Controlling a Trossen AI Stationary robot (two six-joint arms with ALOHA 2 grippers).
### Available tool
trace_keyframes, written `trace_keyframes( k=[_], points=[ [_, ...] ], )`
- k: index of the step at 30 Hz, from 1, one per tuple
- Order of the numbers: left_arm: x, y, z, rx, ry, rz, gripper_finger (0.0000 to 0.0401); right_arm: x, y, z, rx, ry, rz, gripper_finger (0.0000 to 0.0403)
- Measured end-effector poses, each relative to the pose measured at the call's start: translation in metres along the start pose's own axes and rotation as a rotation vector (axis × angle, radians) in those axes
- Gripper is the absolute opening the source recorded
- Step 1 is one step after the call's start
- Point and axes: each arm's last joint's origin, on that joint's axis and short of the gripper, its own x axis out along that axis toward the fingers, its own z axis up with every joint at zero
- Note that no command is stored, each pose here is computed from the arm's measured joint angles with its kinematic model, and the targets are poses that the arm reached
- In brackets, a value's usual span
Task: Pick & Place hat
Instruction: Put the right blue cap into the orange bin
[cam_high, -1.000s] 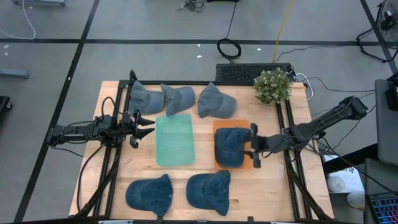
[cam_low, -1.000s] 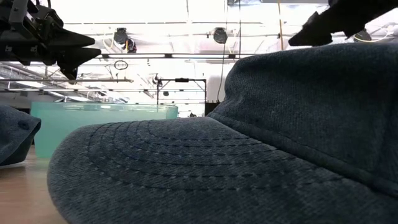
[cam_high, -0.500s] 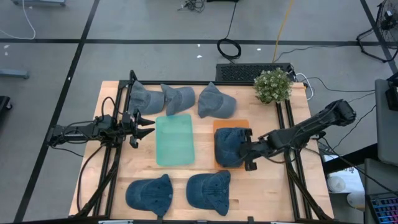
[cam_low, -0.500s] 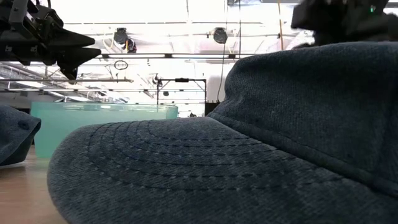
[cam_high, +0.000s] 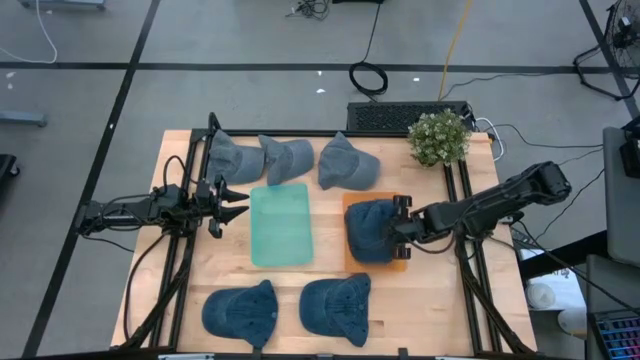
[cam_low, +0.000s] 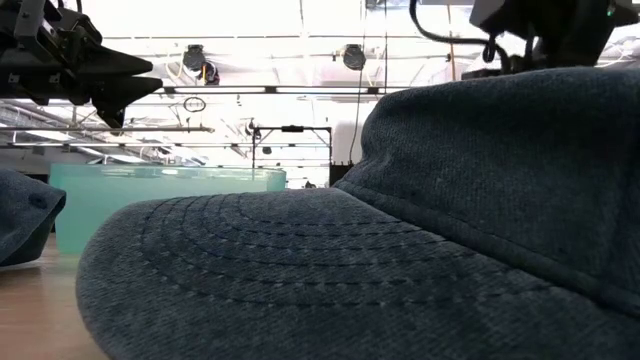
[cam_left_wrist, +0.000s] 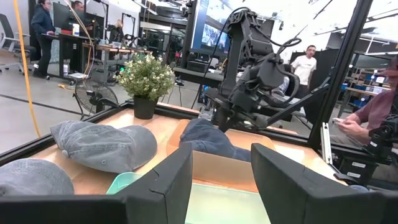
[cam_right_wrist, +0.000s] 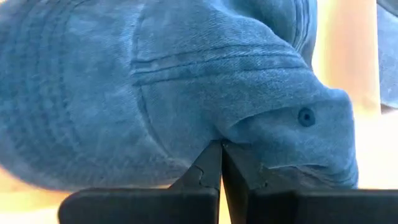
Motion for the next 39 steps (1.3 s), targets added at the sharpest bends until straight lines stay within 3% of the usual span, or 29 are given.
trace_keyframes(
  k=[5,12,18,24,28,39],
  points=[
    [0.0,0.0,0.0,0.0,0.0,0.0,0.017,-0.001,-0.001,0.0,0.005,-0.01,0.003,0.0001],
    [0.0,0.0,0.0,0.0,-0.001,0.0,0.017,-0.029,-0.001,0.009,0.026,-0.129,0.039,0.0],
    [0.0,0.0,0.0,0.0,0.0,0.0,0.017,-0.042,-0.012,0.008,0.214,-0.172,-0.055,0.0],
    [0.0,0.0,0.0,0.0,0.0,0.0,0.017,-0.034,-0.028,-0.009,0.327,-0.004,-0.18,0.0],
    [0.0,0.0,0.0,0.0,0.0,0.0,0.017,-0.026,-0.033,-0.013,0.345,0.017,-0.197,0.0],
    [0.0,0.0,0.0,0.0,0.0,0.0,0.017,0.006,-0.036,-0.022,0.366,-0.023,-0.063,0.0]
  ],
)
